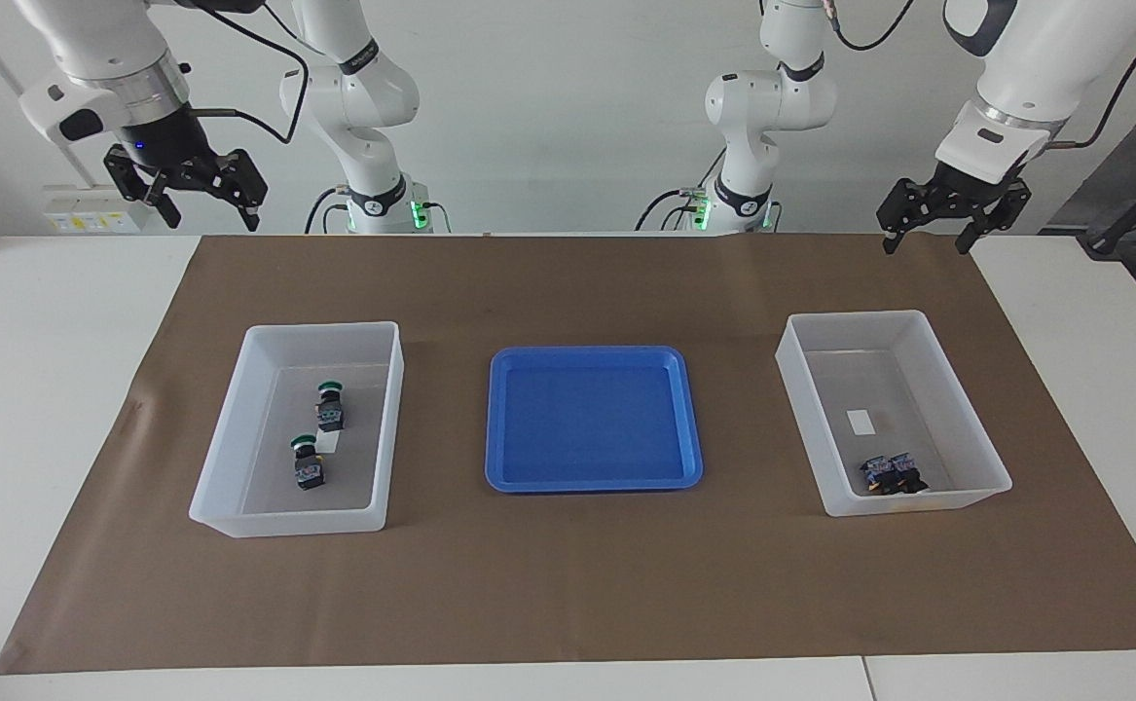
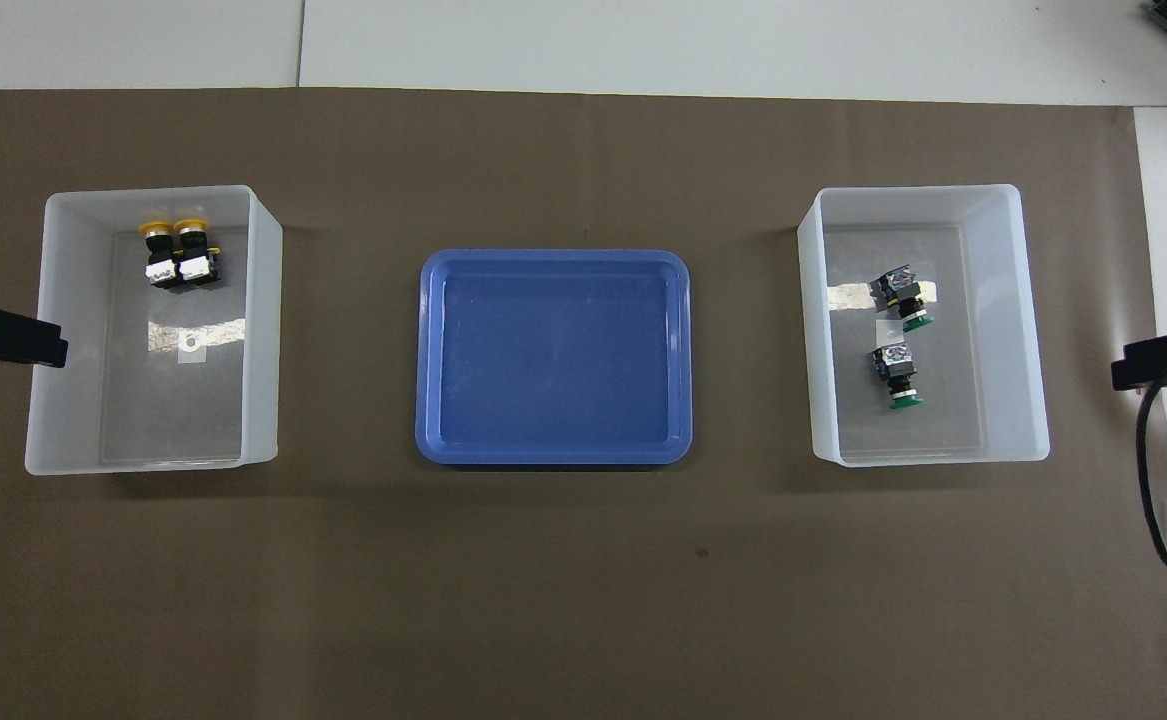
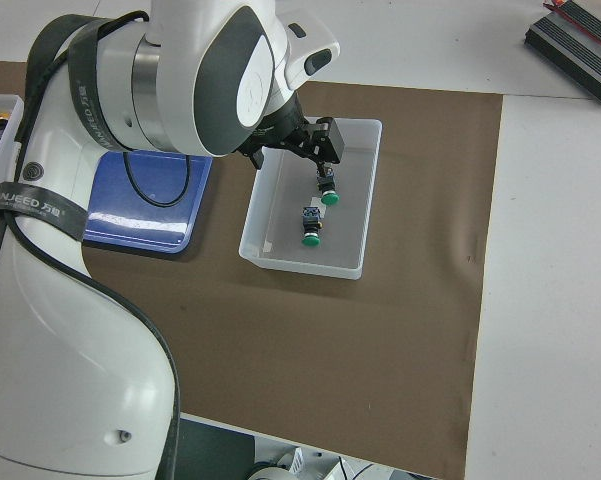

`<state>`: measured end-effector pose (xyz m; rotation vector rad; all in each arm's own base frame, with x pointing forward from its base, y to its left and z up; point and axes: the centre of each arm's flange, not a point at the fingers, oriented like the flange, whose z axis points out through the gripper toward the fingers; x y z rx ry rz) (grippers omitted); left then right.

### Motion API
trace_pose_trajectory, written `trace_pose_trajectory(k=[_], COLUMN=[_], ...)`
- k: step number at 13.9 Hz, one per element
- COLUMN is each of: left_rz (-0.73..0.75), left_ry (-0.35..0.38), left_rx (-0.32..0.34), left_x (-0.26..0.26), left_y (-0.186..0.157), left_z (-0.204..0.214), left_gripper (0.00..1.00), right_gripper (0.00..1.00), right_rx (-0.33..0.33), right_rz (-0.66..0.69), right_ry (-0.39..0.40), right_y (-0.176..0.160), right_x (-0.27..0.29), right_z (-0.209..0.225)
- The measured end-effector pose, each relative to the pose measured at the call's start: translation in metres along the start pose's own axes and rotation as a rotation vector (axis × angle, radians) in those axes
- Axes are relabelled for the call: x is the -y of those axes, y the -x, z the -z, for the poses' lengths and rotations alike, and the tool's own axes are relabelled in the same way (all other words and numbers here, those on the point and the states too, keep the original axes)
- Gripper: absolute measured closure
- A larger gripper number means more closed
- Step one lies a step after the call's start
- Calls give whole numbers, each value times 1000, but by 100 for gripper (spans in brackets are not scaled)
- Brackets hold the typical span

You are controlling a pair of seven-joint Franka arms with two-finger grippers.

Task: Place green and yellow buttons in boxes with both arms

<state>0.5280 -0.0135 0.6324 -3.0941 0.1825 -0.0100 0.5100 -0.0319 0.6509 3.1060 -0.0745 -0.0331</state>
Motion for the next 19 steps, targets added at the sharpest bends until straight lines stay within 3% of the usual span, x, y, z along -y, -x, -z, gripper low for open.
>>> trace_pose_trajectory(k=[19], left_rz=[-12], left_ry=[-1], left_rx=[-1], left_x=[-7], left_y=[-1], left_z=[0], left_gripper=[0], right_gripper=[0], right_rx=[0], right_rz=[-25], right_ry=[1], right_y=[-5], right_x=[-1], right_z=[6])
